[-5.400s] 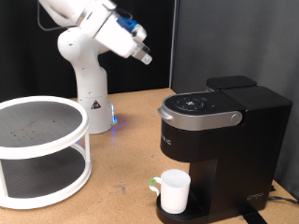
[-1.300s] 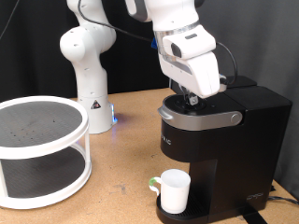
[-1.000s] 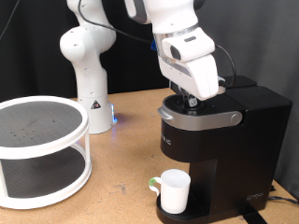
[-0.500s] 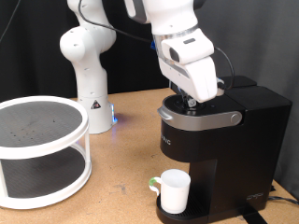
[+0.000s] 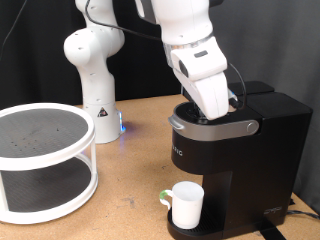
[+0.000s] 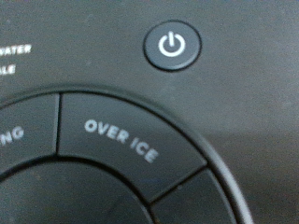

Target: Make a cup of coffee with the keurig machine

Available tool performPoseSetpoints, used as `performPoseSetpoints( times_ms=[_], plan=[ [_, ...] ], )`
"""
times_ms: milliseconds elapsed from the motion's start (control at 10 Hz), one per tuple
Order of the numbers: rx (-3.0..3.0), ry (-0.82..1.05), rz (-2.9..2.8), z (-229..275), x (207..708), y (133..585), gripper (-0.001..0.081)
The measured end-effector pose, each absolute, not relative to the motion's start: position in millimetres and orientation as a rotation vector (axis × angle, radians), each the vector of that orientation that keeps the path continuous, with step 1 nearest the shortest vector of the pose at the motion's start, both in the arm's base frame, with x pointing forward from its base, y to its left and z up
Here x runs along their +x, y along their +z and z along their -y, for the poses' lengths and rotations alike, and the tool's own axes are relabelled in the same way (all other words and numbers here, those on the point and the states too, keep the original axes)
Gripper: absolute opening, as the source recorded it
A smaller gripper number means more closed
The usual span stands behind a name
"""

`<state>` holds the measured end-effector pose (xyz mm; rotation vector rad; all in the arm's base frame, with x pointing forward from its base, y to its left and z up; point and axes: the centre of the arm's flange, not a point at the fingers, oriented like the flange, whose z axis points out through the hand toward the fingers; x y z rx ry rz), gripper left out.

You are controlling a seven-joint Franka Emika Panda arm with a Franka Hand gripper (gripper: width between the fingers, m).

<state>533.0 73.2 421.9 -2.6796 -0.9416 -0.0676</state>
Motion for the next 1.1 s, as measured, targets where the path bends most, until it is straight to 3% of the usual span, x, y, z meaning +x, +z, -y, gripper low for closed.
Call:
performPoseSetpoints(
  times_ms=[900,1100],
  plan=[
    [-2.626,-0.048,0.928,-70.5,539.9,420.9,0.0000],
    [-2.628,-0.117,0.969,-72.2,541.6,421.8,0.0000]
  ],
)
